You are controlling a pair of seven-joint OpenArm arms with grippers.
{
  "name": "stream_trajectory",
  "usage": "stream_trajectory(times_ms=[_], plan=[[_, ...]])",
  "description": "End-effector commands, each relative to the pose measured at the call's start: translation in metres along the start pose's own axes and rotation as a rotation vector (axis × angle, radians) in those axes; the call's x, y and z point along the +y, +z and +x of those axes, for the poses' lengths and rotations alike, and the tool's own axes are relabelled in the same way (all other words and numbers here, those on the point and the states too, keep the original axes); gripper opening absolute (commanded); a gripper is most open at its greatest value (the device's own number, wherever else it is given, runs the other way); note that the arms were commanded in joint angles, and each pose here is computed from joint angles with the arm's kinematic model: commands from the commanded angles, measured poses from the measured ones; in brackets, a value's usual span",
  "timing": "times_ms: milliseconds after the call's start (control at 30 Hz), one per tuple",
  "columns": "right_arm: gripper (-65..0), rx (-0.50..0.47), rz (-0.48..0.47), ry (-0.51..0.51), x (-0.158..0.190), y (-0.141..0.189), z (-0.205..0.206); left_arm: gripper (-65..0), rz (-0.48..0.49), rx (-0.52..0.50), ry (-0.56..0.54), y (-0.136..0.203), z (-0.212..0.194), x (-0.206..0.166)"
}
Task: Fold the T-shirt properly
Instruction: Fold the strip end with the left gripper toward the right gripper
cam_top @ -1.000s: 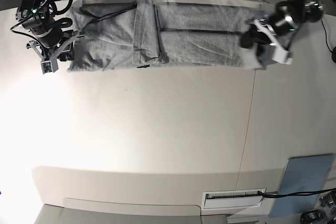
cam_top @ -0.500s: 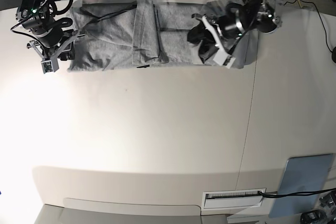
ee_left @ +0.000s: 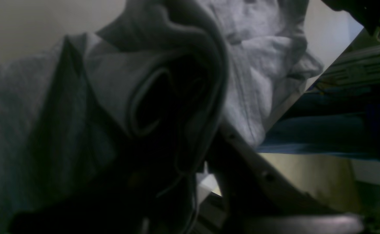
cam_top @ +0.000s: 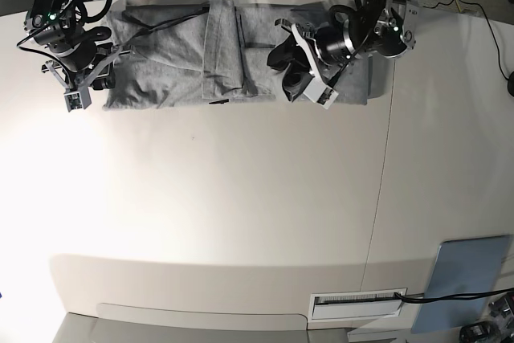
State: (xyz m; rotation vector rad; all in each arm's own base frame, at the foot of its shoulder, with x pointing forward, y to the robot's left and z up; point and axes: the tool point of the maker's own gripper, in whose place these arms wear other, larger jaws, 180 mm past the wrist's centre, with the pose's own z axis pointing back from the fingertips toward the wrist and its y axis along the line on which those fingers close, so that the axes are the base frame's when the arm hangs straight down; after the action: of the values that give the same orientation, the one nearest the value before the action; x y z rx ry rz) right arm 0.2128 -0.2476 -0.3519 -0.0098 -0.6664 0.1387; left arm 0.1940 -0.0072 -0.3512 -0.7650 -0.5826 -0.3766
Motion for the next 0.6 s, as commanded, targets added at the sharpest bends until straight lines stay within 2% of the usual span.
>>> stream_trajectory(times_ms=[0,67,100,233,433,567], plan=[[-52.1,-0.036,-0.008,0.013,-0.003,0.004,0.011,-43.0,-0.031,-0.039,-0.019,0.001,0.010,-0.008],[-52.1,-0.036,-0.007,0.013,-0.003,0.004,0.010,-28.0,-0.052,-0.045,-0.036,0.002,0.011,-0.012],[-52.1,-0.036,-0.008,0.013,-0.003,0.004,0.011,-24.5,-0.058,-0.046,-0.045,0.002,0.011,-0.013],[-52.0,-0.035,-0.008,0.013,-0.003,0.004,0.010,-23.8,-0.058,-0.054,-0.048,0.002,0.013,-0.013],[-41.1,-0.009,0.010,0.042,0.000,0.004,0.006,-23.8,-0.055,-0.055,-0.064,0.004,0.014,-0.010],[-39.0,0.105,0.045,0.015,0.003,0.007,-0.015,-23.8,-0.006,-0.095,-0.086,0.018,0.022,0.009]])
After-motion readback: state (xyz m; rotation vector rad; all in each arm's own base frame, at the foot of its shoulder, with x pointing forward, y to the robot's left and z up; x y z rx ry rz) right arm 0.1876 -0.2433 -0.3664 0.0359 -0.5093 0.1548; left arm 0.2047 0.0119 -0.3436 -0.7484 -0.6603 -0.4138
